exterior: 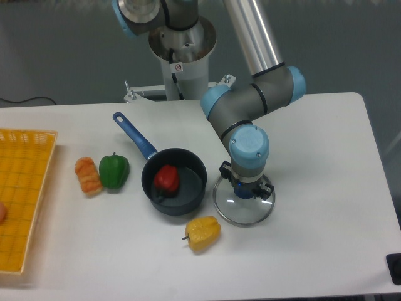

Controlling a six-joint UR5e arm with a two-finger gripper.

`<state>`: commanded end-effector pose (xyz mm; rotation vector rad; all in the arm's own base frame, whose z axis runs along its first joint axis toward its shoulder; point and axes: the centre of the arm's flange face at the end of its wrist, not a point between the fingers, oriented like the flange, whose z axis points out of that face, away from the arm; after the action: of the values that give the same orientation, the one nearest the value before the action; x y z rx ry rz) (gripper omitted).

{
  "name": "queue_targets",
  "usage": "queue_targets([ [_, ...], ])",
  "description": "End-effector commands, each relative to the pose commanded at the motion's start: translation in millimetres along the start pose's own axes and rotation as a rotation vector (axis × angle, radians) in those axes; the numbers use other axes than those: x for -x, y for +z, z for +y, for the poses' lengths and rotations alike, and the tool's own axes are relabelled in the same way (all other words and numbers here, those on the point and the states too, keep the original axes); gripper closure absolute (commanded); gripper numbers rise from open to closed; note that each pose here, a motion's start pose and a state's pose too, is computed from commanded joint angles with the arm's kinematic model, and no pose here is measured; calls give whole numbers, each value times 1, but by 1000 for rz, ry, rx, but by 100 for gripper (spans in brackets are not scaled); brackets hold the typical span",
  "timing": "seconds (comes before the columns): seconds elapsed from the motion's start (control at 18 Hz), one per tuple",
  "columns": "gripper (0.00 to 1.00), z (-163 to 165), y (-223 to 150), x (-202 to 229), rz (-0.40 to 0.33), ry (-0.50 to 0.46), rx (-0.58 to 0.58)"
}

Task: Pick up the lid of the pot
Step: 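Close the gripper around the blue lid knob, then lift the glass lid by its knob up off the table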

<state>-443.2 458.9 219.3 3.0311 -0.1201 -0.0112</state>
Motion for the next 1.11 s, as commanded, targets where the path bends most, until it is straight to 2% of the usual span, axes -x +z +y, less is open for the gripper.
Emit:
queue_targets([
  [0.06,37,0,-3,1,8,1,7],
  [0.11,44,-1,-5,3,18,2,12],
  [0.39,44,0,-24,10,31,-2,11],
  [0.67,44,8,-67,7,60,-13,-43],
  [1.11,44,12,-95,0,39,-11,-65],
])
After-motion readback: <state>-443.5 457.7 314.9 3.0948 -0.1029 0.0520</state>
